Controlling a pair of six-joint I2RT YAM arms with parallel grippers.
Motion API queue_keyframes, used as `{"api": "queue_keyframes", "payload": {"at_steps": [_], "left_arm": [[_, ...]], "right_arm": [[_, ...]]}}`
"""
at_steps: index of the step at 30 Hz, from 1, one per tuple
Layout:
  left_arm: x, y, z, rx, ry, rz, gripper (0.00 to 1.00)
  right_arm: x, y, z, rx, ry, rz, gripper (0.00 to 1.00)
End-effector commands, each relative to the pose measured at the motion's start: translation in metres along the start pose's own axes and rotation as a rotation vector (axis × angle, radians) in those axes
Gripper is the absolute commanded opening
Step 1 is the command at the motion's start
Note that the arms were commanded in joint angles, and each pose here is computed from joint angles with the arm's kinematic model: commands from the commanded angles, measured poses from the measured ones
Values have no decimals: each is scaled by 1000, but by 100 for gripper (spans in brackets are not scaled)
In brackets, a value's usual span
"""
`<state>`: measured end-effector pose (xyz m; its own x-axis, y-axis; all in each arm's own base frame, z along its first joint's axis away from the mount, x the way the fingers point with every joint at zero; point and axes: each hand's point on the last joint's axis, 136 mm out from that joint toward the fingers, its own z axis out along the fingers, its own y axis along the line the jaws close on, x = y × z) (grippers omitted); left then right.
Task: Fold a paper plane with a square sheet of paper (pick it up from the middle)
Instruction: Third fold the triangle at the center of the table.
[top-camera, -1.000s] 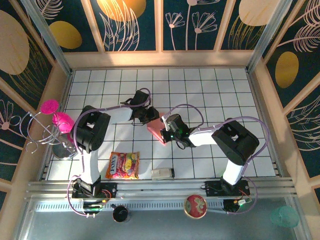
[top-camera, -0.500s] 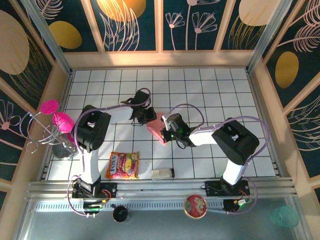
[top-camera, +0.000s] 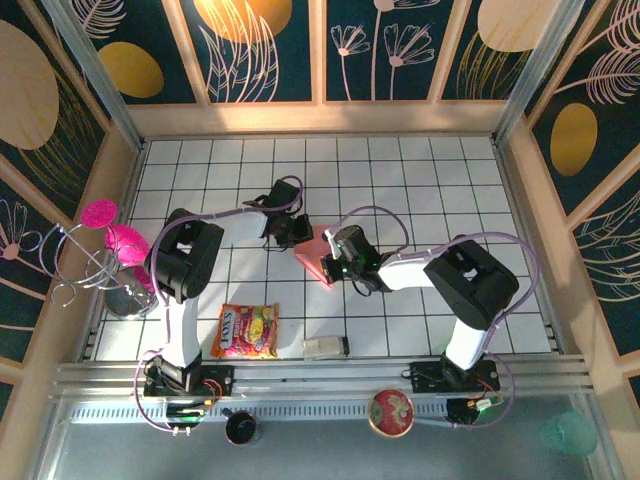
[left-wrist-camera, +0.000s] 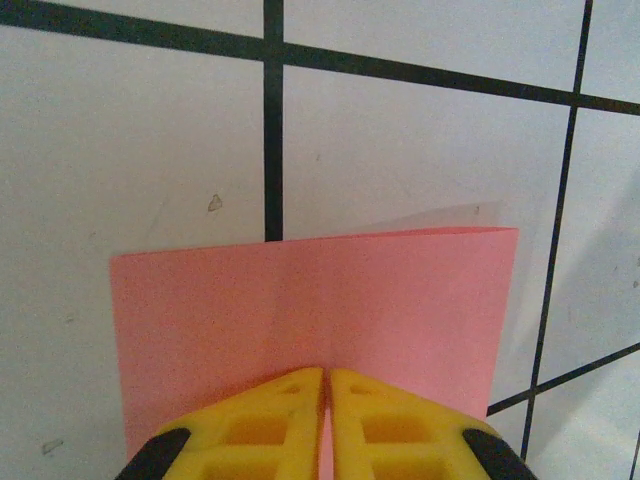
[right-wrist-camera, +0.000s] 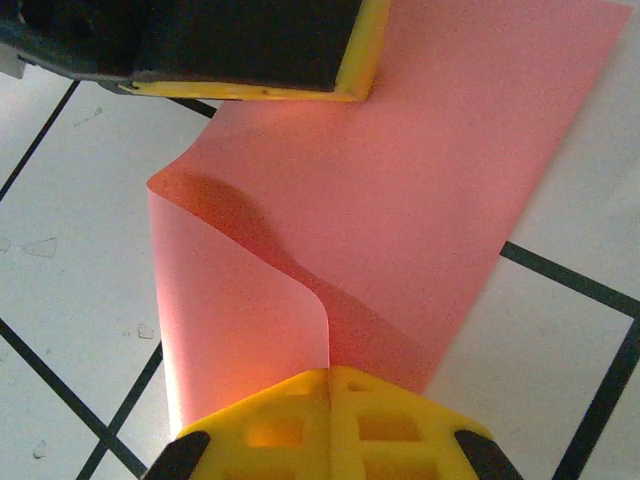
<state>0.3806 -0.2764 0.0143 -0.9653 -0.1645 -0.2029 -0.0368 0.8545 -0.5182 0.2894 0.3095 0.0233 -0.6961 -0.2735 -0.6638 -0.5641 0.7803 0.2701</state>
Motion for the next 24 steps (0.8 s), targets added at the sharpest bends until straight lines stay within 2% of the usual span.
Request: {"api": "queue_keyframes", "payload": {"at_steps": [1, 16, 20, 24], "left_arm": [[14, 14, 10, -57, 58, -1, 11], [6, 2, 1, -22, 27, 1, 13], [-7, -14, -17, 17, -34, -1, 15], [-20, -24, -46, 33, -126, -28, 23]], "right_arm": [[-3, 2, 5, -18, 13, 17, 0], [9, 1, 9, -23, 61, 24, 0], [14, -2, 11, -11, 78, 30, 0], [17, -5, 11, 0, 86, 41, 0]]}}
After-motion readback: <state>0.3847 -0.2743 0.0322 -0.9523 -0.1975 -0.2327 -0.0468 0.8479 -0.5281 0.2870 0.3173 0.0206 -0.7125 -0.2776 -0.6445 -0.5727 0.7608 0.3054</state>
